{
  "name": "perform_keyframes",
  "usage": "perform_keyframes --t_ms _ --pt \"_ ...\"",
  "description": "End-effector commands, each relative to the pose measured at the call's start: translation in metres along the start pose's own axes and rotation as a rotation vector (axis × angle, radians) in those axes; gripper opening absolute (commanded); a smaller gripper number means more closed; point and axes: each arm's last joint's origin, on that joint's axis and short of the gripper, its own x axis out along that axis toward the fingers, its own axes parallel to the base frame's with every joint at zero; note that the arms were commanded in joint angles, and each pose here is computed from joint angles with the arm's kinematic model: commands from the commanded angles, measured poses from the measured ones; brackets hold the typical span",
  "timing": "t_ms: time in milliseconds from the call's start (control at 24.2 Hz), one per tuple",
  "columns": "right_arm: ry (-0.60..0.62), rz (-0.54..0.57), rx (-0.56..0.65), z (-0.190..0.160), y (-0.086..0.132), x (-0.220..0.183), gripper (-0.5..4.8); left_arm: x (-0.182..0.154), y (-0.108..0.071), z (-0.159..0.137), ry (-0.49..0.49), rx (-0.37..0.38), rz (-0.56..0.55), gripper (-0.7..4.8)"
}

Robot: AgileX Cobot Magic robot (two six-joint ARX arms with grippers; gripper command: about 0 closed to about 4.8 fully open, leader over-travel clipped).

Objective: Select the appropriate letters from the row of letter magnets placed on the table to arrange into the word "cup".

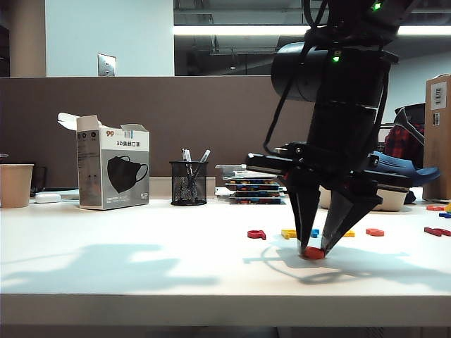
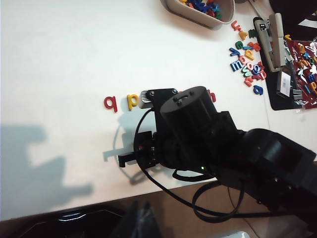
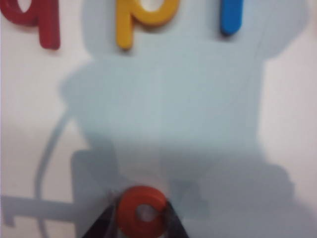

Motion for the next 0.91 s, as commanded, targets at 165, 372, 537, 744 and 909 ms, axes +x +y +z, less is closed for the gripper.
perform_keyframes --t_ms 165,372,537,744,909 --pt "0.039 -0.003 0.006 -0.003 -0.0012 0.0074 1.06 -0.0018 0.0001 0.0006 -0.008 -0.003 -0.002 -0.05" --pt "0.044 -0.003 0.005 -0.0034 -0.0013 0.0074 1.06 -0.0018 0.0001 0.0006 -0.008 -0.003 -0.002 -0.05" --pt "0.044 -0.003 0.006 -0.0034 -0.0013 0.0074 1.07 -0.0018 0.0001 0.0006 -0.008 -0.003 -0.002 -0.05" --pt "0.045 -0.003 0.005 -0.0035 -0.0014 0.0074 1.08 -0.0018 0.0001 0.0006 -0.008 -0.003 -0.002 -0.05" --pt "0.044 -0.003 0.006 -0.0034 -0.0013 0.0074 1.48 -0.0018 0.0001 0.0006 -0.008 -0.003 -0.002 -0.05"
